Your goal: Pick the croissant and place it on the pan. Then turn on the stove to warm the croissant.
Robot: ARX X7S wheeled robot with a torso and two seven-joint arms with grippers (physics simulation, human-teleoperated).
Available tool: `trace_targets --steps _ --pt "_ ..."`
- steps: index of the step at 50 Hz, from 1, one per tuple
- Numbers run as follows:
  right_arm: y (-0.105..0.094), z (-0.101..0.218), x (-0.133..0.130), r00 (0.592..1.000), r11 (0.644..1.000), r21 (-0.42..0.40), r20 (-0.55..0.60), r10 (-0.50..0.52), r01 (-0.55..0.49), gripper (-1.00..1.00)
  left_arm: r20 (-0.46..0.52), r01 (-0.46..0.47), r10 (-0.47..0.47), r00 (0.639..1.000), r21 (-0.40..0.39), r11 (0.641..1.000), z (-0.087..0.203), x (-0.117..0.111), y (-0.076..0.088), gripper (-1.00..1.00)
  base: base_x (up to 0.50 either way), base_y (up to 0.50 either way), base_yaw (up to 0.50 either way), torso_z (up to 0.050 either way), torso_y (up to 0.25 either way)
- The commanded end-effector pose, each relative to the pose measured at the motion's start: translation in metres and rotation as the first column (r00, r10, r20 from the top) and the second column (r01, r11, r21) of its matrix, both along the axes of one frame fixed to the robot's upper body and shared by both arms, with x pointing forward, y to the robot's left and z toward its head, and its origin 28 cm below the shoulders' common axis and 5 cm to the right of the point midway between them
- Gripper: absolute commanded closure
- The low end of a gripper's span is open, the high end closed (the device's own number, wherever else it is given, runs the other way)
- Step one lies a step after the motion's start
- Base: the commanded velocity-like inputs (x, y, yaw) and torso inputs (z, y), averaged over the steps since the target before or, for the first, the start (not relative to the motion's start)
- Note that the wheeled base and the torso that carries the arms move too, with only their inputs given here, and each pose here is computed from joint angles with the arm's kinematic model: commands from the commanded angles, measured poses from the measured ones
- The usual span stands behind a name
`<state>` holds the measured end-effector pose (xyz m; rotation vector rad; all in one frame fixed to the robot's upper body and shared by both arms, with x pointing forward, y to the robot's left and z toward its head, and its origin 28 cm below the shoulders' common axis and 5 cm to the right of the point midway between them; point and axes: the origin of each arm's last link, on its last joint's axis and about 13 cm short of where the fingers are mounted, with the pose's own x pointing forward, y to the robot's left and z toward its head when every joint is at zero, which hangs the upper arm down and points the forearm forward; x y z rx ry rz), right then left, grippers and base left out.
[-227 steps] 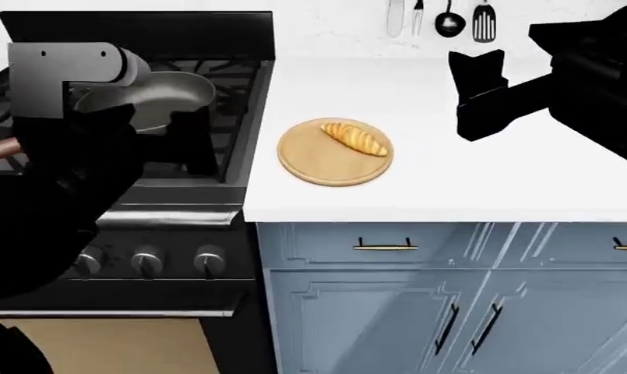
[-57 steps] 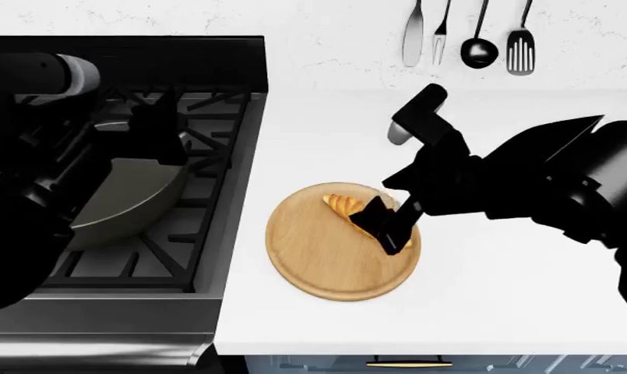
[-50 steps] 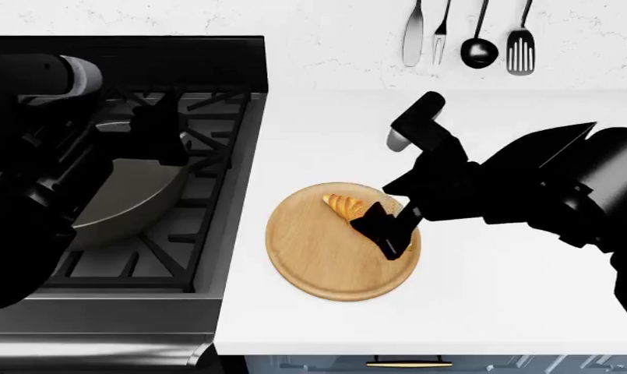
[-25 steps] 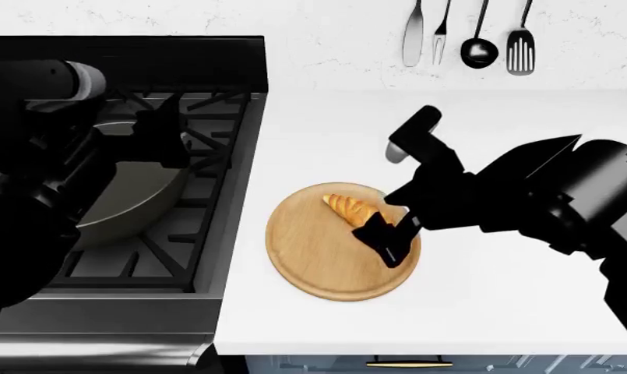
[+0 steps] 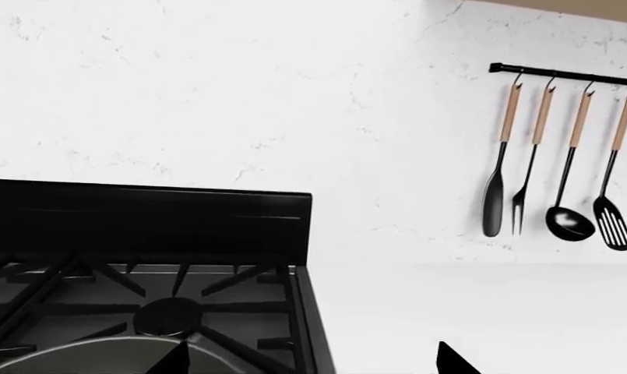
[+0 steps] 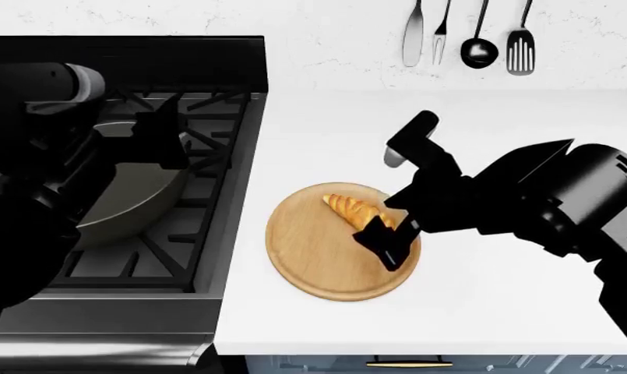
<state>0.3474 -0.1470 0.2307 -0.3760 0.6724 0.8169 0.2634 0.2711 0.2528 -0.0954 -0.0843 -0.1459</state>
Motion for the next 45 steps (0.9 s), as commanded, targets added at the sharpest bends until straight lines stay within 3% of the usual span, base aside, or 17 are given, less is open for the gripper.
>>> trace_targets --steps 1,2,3,23,28,45 --pt "0.0 -0.002 0.0 1.0 1.0 -0.008 -0.004 0.009 -0.01 -1.0 -0.004 -0.002 0.002 1.0 -0.002 1.0 -0.002 0.001 0.0 -1.0 0.0 0.0 0.0 0.0 0.0" --pt "0.0 -0.002 0.0 1.0 1.0 -0.007 -0.004 0.01 -0.01 -1.0 -0.005 -0.003 0.003 1.0 -0.003 1.0 -0.002 0.001 0.0 -1.0 0.0 0.0 0.0 0.0 0.0" --pt "0.0 -0.001 0.0 1.0 1.0 -0.001 0.002 0.006 -0.006 1.0 -0.005 -0.003 0.003 1.0 -0.003 1.0 -0.002 0.002 0.001 -1.0 0.0 0.0 0.0 0.0 0.0" --pt "0.0 0.024 -0.003 0.993 1.0 0.013 0.113 -0.03 0.029 1.0 0.009 0.003 -0.003 1.0 -0.013 1.0 0.001 -0.003 0.002 -1.0 0.0 0.0 0.0 0.0 0.0" --pt "0.0 0.044 -0.005 0.972 0.997 0.061 0.226 -0.058 0.046 1.0 0.014 0.007 -0.007 1.0 -0.018 1.0 0.001 -0.004 0.002 -1.0 0.0 0.0 0.0 0.0 0.0" --pt "0.012 0.054 -0.006 0.935 0.981 0.182 0.333 -0.121 0.062 1.0 0.021 0.007 -0.007 1.0 -0.025 1.0 0.001 -0.007 0.003 -1.0 0.0 0.0 0.0 0.0 0.0"
